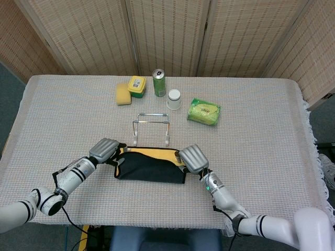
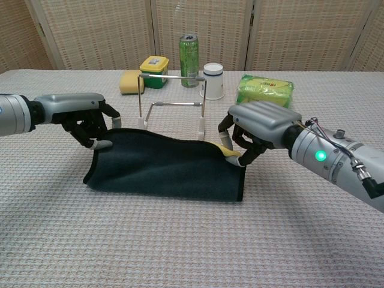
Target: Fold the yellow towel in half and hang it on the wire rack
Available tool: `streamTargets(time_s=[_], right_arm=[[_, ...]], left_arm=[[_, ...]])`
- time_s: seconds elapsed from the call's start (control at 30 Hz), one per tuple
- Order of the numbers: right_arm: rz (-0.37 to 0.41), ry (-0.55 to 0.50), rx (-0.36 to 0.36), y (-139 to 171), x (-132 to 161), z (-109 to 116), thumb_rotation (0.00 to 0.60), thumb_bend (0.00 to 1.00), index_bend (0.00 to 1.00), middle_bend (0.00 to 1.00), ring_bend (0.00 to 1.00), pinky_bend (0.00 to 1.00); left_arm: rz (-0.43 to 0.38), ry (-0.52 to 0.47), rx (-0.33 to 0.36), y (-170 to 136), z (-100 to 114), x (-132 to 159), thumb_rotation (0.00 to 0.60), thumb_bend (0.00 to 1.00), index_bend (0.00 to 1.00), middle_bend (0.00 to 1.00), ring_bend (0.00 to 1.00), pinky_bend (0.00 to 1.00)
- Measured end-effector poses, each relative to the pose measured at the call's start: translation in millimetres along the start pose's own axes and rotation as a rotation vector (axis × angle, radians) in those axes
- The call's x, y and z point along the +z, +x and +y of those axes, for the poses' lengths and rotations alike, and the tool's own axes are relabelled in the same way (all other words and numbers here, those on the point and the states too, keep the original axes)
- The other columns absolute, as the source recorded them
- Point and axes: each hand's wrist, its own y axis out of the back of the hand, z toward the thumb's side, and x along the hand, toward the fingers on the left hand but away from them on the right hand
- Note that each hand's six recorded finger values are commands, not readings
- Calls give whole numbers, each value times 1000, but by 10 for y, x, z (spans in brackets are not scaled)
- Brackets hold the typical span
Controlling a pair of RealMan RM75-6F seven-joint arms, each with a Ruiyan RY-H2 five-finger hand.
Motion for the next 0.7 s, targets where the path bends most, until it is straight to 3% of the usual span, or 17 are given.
streamTargets(time_s=[0.2, 0.4, 0.7], right_arm=[[-5, 14, -2, -84, -1, 0, 600, 350, 625, 899, 1000, 1000], [-7, 20, -7, -140, -5, -6, 600, 351, 630, 901, 1000, 1000], [-6, 39, -8, -222, -1, -26, 600, 351, 630, 901, 1000, 1000]], left_arm=[[27, -2, -8, 75, 5, -44, 600, 439, 478, 887, 797, 870], [59, -7, -13, 105, 2, -105, 600, 435, 387, 885, 797, 869], [100, -11, 2, 31, 46, -195, 600, 352, 120, 855, 777, 870]])
